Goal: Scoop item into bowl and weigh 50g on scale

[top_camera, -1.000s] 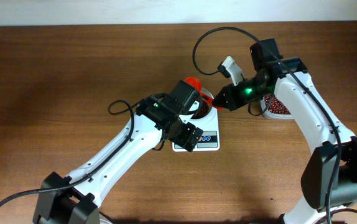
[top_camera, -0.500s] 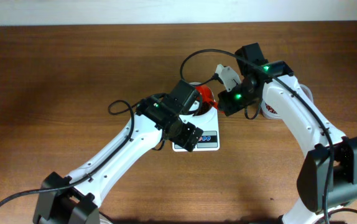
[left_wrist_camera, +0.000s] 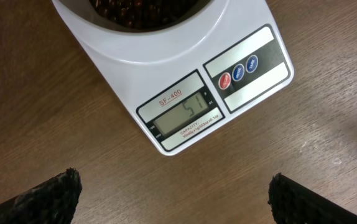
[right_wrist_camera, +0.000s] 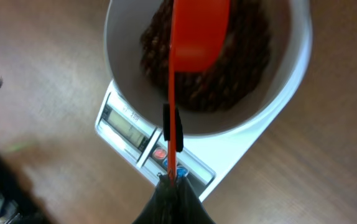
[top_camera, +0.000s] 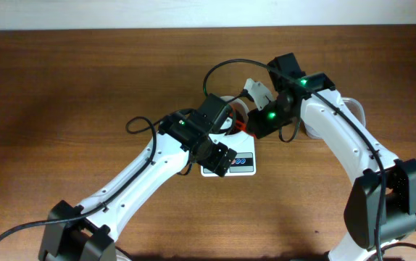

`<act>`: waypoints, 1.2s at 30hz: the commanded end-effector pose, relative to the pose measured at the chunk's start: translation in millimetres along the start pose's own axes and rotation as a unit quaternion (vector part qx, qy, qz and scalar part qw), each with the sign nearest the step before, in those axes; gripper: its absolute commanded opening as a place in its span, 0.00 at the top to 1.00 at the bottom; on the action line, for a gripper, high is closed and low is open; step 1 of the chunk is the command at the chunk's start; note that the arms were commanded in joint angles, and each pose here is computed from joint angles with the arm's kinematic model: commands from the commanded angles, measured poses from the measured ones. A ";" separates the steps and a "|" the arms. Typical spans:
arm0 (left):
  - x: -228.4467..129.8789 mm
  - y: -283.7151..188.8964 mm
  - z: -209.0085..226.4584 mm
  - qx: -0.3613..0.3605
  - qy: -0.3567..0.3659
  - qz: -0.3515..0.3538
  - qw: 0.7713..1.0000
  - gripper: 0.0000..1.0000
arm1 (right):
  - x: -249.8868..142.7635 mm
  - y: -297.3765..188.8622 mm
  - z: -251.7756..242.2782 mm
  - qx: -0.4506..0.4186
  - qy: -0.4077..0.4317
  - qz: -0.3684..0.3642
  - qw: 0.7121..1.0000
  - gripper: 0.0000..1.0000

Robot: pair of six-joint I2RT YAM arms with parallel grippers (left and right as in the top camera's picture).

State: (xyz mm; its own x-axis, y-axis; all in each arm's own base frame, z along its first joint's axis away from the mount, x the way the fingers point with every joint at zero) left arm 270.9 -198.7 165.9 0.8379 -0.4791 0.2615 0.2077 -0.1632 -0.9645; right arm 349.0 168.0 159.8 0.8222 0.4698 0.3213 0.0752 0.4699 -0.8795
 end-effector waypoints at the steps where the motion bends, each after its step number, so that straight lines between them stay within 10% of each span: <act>1: -0.5 1.9 -0.4 0.003 0.006 0.002 1.000 0.01 | 2.1 3.4 -2.6 -0.015 -0.005 -0.003 1.000 0.96; 10: -0.5 1.9 -0.4 0.003 0.006 0.002 1.000 0.01 | -22.8 20.9 23.6 0.010 -0.011 0.060 0.998 0.96; 36: -0.5 1.9 -0.4 0.003 0.006 0.002 1.000 0.01 | 5.3 -94.5 -21.0 0.152 0.081 -0.078 0.982 0.96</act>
State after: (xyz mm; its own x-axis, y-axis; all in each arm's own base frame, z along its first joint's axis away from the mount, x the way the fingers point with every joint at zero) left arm 270.7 -198.5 165.8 0.8382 -0.4792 0.2604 0.2068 -0.1625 -0.9648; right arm 346.0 128.0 216.8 0.9066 0.2974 0.2994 -0.0096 0.7240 -0.6898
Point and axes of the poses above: each gripper's point midway between its finger pads, its own y axis out along the fingers, its own z axis along the line the jaws close on, x = y × z, the point moved 5 cm from there along -y, back along the fingers, and after that the axes turned 2 degrees about -y, right-handed, at the moved point
